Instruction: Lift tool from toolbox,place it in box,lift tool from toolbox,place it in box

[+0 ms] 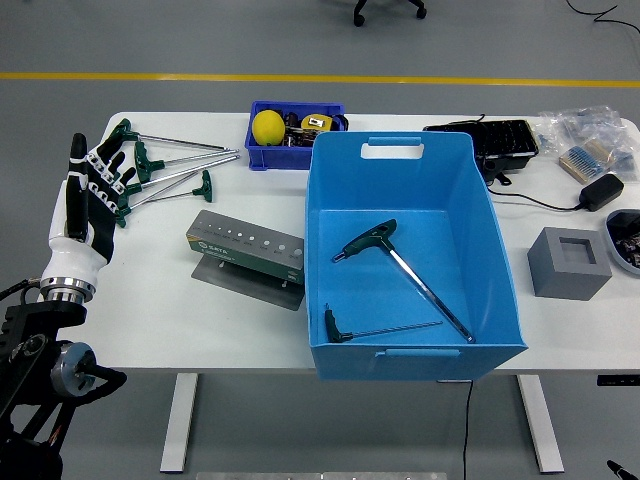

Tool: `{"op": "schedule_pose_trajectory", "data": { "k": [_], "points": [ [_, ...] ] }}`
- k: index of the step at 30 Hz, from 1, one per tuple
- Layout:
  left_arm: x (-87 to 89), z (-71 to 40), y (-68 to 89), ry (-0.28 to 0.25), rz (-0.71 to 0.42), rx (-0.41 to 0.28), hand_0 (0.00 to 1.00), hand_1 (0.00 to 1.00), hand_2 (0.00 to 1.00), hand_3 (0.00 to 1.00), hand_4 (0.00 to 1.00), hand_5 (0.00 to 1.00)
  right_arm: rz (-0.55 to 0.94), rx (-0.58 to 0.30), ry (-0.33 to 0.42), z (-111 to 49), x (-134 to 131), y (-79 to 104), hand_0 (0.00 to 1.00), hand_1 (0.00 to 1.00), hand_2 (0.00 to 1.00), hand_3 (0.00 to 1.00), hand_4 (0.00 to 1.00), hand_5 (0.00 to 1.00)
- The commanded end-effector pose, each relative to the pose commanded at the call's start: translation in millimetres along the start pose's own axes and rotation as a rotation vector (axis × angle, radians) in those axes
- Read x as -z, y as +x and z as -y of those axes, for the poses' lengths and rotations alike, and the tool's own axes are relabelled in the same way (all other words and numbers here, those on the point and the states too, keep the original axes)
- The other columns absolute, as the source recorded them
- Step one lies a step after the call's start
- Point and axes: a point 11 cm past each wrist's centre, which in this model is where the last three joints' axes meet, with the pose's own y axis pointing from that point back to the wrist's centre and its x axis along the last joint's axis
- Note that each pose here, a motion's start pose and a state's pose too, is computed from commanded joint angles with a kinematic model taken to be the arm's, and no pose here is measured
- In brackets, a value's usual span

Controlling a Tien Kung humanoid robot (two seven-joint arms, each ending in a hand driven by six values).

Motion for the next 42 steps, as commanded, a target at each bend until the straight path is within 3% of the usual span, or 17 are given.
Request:
{"op": "schedule_pose_trajectory", "data": {
  "k": [42],
  "points": [
    [2.5, 0.7, 2.8, 0.024, 0.004, 0.014, 0.889, 0.898, 0.915, 0.781, 0.998, 0.998, -0.004, 0.006, -0.002, 0.0, -2.1, -2.5, 0.732, 0.666, 0.716, 0.652, 0.912, 0.804]
  ]
}}
